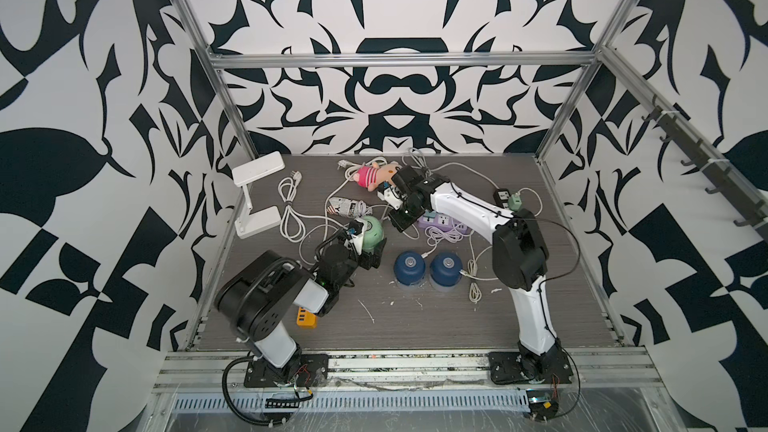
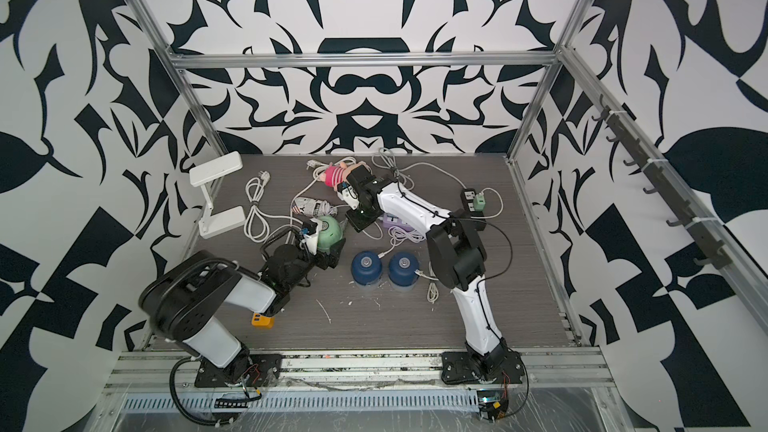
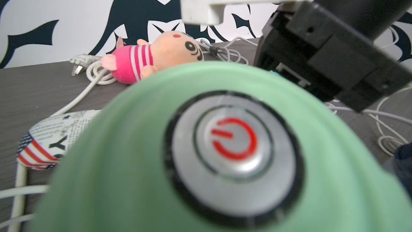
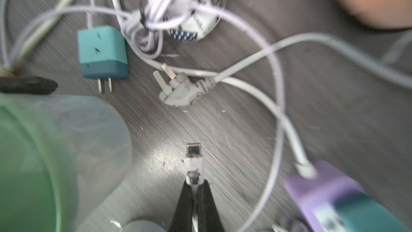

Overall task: Charge the cordless meat grinders
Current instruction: Insert the charging cable into the cordless meat grinder.

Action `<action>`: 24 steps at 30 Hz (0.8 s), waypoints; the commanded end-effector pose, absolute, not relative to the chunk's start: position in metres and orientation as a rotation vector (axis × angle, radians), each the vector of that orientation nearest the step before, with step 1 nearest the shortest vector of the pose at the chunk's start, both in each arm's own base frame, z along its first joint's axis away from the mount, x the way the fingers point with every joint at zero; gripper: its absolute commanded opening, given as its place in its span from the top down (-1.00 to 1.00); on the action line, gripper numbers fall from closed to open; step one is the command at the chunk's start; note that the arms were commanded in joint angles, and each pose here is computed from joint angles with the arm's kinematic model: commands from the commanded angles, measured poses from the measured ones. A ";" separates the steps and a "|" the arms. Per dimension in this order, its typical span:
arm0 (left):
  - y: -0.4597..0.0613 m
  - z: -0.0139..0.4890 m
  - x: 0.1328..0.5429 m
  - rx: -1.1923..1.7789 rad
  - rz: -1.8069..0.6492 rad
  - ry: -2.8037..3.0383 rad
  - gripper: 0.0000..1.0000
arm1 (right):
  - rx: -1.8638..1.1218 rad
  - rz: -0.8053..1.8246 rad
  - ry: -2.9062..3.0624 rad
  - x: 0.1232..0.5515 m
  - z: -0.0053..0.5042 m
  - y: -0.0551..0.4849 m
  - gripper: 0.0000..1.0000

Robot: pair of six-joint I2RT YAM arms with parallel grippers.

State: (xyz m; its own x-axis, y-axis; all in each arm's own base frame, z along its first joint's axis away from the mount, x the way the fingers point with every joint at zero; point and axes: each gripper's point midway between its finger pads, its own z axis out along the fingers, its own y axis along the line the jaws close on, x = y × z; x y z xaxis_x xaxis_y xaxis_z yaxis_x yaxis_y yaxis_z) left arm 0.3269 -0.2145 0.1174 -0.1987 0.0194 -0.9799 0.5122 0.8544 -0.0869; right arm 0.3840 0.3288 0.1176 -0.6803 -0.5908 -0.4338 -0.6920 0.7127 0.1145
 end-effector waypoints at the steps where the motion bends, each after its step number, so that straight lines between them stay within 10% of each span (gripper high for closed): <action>1: -0.205 0.128 0.326 0.420 -0.402 1.781 -0.27 | -0.981 0.317 2.468 0.382 0.162 0.318 1.00; 24: -0.179 0.201 0.328 0.462 -0.168 1.731 -0.11 | -1.112 0.336 2.293 0.288 0.263 0.365 1.00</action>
State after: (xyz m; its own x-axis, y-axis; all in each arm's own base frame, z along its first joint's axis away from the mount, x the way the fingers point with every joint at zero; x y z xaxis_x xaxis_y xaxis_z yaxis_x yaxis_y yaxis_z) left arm 0.3218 -0.1796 0.1716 -0.2153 0.2368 -0.9474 0.4193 0.8986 0.1293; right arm 0.2946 0.3680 0.2342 -0.4824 -0.6817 -0.5500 -0.7998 0.5989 -0.0409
